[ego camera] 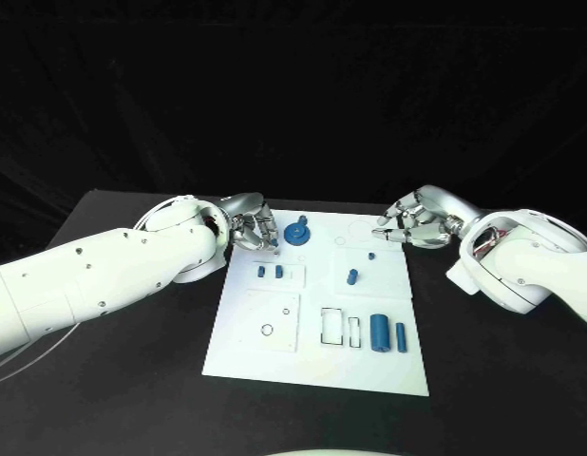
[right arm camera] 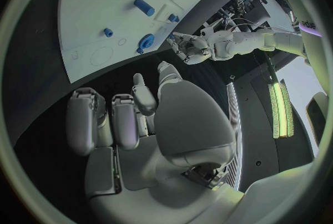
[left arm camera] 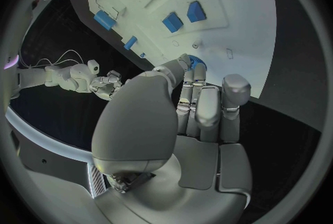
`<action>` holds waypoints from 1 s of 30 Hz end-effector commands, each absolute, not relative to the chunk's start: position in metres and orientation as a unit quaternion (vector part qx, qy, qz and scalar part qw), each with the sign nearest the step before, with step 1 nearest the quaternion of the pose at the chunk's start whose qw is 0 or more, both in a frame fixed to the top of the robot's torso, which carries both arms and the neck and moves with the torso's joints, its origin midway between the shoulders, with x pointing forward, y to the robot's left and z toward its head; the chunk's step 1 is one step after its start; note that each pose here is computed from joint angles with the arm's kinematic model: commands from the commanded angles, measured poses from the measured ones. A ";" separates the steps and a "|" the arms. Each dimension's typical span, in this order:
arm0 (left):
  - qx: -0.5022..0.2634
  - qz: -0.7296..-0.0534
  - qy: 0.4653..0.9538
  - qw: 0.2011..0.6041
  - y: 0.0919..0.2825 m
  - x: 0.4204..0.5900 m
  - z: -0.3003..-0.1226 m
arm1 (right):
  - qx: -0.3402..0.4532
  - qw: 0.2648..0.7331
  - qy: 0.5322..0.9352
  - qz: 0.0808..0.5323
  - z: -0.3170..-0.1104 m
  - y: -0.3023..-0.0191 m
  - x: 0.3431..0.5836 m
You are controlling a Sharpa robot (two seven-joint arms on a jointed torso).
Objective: Assemble the parts on the task board
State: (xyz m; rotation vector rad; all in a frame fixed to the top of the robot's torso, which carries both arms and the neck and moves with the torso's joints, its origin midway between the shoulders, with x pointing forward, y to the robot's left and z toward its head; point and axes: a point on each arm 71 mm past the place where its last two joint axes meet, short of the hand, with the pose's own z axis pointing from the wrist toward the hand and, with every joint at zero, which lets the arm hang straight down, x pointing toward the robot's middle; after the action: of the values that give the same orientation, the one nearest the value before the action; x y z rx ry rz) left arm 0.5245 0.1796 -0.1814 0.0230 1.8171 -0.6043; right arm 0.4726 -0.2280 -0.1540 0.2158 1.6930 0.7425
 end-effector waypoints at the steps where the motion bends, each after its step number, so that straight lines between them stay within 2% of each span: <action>1: 0.006 -0.259 0.782 0.566 0.180 0.525 -0.182 | 0.087 0.596 0.730 0.322 -0.154 -0.227 0.472; 30: 0.008 -0.255 0.796 0.549 0.174 0.529 -0.197 | 0.086 0.596 0.730 0.323 -0.155 -0.226 0.472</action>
State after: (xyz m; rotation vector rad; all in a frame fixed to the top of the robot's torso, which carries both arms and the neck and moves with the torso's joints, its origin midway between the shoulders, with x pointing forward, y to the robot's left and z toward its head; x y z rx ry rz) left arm 0.5298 0.1768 -0.1959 0.0081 1.8661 -0.5900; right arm 0.4727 -0.2270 -0.1544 0.2146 1.6937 0.7445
